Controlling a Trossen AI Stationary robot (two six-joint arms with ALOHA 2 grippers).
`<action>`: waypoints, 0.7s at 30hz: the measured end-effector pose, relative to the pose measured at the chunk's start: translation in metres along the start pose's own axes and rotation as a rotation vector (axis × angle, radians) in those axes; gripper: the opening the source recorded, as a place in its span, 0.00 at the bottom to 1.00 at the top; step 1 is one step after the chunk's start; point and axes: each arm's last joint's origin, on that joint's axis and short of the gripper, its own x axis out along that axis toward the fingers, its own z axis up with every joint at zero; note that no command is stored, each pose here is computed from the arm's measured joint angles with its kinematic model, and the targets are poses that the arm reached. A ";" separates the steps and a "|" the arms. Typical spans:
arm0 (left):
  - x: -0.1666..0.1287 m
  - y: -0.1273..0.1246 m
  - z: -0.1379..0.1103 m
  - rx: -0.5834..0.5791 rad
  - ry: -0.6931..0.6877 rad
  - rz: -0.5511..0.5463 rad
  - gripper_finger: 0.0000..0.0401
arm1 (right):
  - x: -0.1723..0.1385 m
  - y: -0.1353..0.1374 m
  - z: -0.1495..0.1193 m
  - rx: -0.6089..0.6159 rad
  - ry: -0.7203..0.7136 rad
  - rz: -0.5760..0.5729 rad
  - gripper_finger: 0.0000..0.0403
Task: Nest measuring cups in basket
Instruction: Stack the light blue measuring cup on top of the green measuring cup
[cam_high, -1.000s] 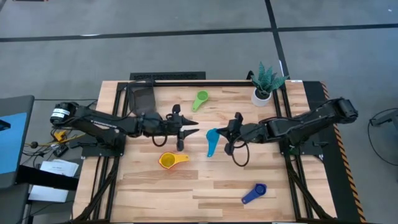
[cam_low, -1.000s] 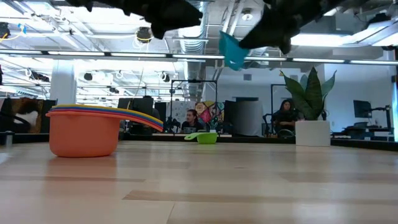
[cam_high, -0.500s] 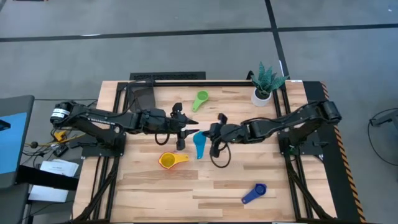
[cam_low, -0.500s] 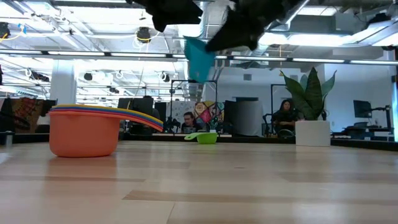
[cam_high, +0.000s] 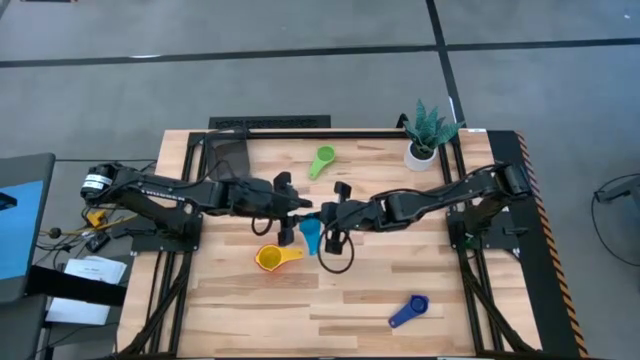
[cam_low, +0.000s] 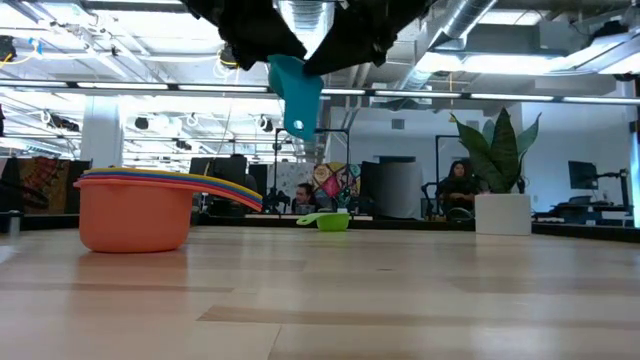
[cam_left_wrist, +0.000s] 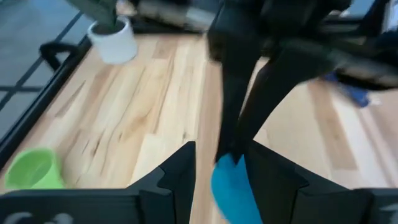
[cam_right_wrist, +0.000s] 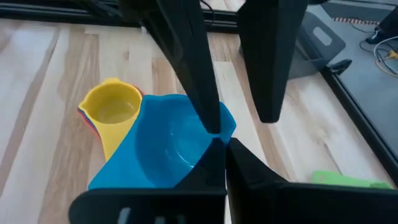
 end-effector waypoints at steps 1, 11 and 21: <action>0.000 0.000 -0.001 0.001 0.011 0.008 0.32 | 0.000 0.000 0.001 0.001 -0.003 0.000 0.02; 0.000 0.000 -0.006 0.028 0.066 -0.012 0.30 | 0.000 0.000 0.000 -0.025 0.006 -0.002 0.02; 0.000 0.004 -0.009 0.033 0.094 -0.010 0.10 | -0.001 -0.001 0.001 -0.076 -0.002 -0.010 0.02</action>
